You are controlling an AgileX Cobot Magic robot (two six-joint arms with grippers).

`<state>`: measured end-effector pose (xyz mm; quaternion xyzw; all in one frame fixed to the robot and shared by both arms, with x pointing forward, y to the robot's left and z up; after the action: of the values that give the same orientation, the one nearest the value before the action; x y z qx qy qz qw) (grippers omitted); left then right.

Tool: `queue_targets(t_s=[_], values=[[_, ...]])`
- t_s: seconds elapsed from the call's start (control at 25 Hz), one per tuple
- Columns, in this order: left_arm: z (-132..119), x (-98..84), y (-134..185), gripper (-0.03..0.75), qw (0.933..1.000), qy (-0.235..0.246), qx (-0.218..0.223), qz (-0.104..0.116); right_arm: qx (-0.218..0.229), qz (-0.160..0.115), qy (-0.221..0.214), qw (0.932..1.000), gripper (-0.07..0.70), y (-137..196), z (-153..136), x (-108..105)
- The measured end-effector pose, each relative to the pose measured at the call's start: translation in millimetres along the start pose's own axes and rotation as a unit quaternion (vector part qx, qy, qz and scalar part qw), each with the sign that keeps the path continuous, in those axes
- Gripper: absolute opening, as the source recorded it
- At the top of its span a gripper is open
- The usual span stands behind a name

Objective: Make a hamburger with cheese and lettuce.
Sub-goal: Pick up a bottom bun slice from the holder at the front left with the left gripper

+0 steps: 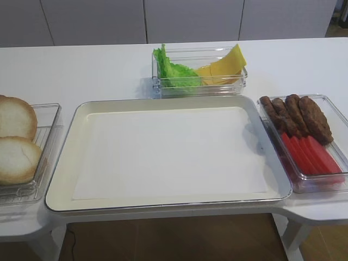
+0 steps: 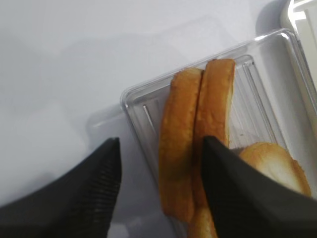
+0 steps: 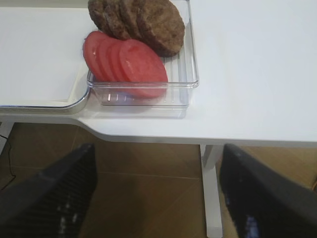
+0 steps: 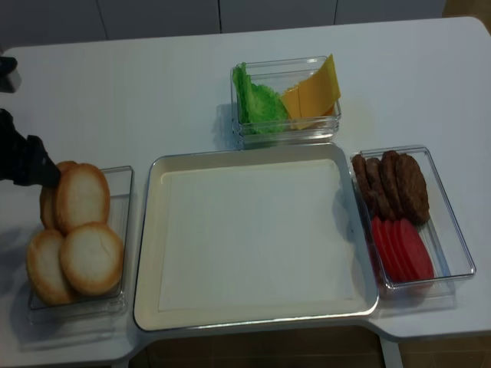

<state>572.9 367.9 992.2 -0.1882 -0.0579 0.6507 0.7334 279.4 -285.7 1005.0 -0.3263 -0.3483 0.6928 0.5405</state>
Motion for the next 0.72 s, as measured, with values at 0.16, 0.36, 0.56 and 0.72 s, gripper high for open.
queue_targets(t_s=[0.16, 0.36, 0.56, 0.72], values=[[0.0, -0.2, 0.2, 0.307, 1.0000, 0.000, 0.001, 0.000, 0.000, 0.000, 0.000, 1.0000, 0.591, 0.0, 0.0, 0.0], [0.0, -1.3, 2.0, 0.244, 1.0000, 0.004, 0.007, 0.000, 0.000, 0.000, 0.000, 1.0000, 0.591, 0.0, 0.0, 0.0], [0.1, -2.9, 4.4, 0.202, 0.9998, 0.010, 0.015, 0.000, 0.000, 0.000, 0.000, 1.0000, 0.591, 0.0, 0.0, 0.0], [-1.3, -3.3, 4.8, 0.197, 0.9998, 0.013, 0.017, 0.002, 0.000, 0.000, 0.000, 1.0000, 0.592, 0.0, 0.0, 0.0]])
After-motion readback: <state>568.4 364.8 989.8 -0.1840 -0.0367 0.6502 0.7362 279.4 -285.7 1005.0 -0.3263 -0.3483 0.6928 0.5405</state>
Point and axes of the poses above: a point on each arm's last joint axis where the gripper is mounted, z pointing back along that axis away from the gripper, x along the wrist's bending axis when the last joint is at zero, y = z × x, the point moved 6 cm from there along -z, pointing out along that axis toward the gripper, and after that the axes turned 7 degrees about z, right-handed, at the moved point
